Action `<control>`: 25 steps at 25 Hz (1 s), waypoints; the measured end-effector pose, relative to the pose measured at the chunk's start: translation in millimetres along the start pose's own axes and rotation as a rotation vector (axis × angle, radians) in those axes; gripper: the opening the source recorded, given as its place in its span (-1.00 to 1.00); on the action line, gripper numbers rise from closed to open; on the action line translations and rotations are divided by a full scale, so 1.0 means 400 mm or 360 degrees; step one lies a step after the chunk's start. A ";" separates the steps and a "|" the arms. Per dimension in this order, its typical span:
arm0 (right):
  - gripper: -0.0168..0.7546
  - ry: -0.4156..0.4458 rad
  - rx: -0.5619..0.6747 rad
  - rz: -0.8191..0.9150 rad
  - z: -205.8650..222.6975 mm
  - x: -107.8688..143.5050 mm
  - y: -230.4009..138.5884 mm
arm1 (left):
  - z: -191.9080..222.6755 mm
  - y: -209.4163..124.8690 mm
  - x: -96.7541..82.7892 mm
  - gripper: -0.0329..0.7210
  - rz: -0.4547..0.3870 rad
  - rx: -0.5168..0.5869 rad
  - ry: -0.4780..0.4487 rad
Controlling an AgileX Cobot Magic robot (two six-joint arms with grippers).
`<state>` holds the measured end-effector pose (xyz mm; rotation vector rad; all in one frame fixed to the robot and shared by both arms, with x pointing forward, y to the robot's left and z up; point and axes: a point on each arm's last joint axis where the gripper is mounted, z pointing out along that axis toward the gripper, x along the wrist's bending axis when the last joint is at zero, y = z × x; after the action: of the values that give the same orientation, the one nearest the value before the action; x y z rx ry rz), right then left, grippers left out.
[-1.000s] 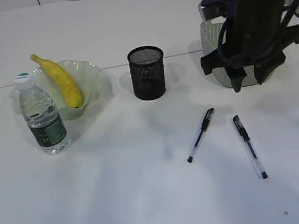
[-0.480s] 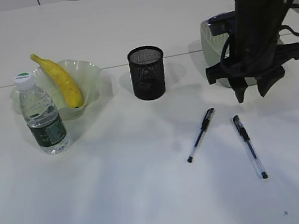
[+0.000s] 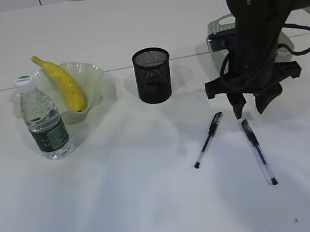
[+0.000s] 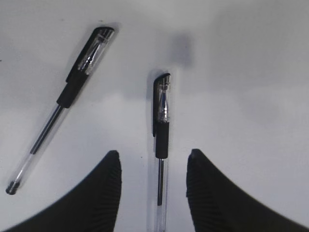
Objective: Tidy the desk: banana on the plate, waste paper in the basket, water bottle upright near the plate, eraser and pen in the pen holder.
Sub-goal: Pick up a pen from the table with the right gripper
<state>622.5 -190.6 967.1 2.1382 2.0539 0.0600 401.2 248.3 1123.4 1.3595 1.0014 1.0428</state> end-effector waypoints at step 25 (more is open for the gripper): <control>-0.09 0.0175 0.0052 -0.0014 0.055 -0.077 0.033 | 0.000 0.000 0.000 0.35 0.0000 0.0000 0.0000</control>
<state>637.6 -224.1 950.2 2.1909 2.1384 0.1474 401.2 248.3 1123.4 1.3595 1.0014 1.0428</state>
